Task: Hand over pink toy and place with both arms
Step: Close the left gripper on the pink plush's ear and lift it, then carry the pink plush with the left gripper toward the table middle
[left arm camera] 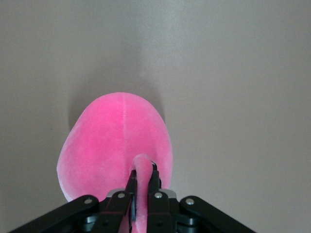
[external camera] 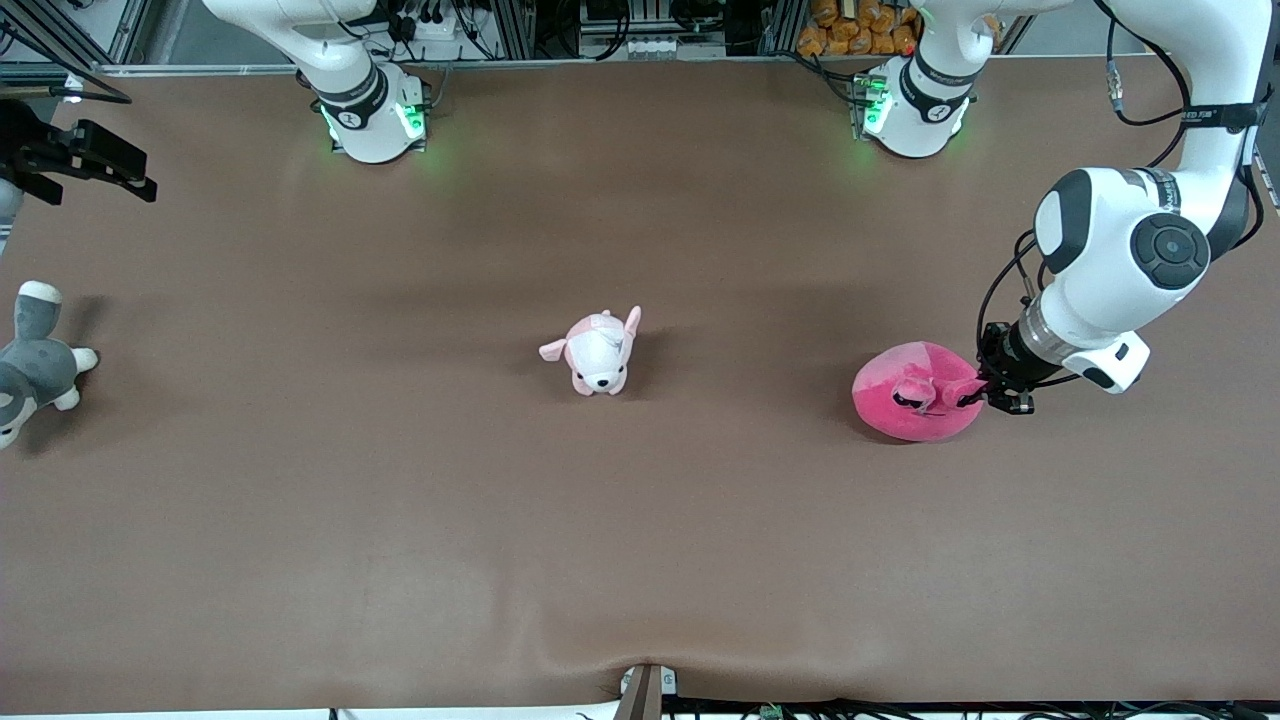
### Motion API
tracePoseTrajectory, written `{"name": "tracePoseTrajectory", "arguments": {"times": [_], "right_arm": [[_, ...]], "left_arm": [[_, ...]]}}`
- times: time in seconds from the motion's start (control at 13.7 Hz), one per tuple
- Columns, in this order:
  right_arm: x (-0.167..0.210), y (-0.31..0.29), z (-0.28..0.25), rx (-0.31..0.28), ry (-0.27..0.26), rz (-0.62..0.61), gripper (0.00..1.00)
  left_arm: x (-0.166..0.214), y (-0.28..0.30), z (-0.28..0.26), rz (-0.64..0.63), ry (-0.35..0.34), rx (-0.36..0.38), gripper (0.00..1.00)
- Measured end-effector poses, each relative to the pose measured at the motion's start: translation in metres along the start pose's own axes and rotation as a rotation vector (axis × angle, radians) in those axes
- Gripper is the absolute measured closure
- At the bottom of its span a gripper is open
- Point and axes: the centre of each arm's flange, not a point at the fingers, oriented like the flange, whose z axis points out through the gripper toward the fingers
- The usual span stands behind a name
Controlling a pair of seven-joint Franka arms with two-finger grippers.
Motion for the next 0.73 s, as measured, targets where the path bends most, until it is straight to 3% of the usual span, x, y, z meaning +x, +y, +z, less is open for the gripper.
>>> {"name": "tracePoseTrajectory", "arguments": {"times": [0.29,0.51,0.73], "right_arm": [[0.000,0.000,0.000,0.000,0.000,0.000,0.00],[0.000,0.000,0.000,0.000,-0.001,0.001,0.00],[0.002,0.000,0.002,0.000,-0.005,0.001,0.00]], "left_arm": [[-0.014,0.005,-0.022,0.020,-0.011,-0.051,0.90],[-0.028,0.016,-0.079,0.034,-0.023,-0.134,0.90],[-0.058,0.021,-0.145,0.036,-0.031,-0.126,0.90]]}}
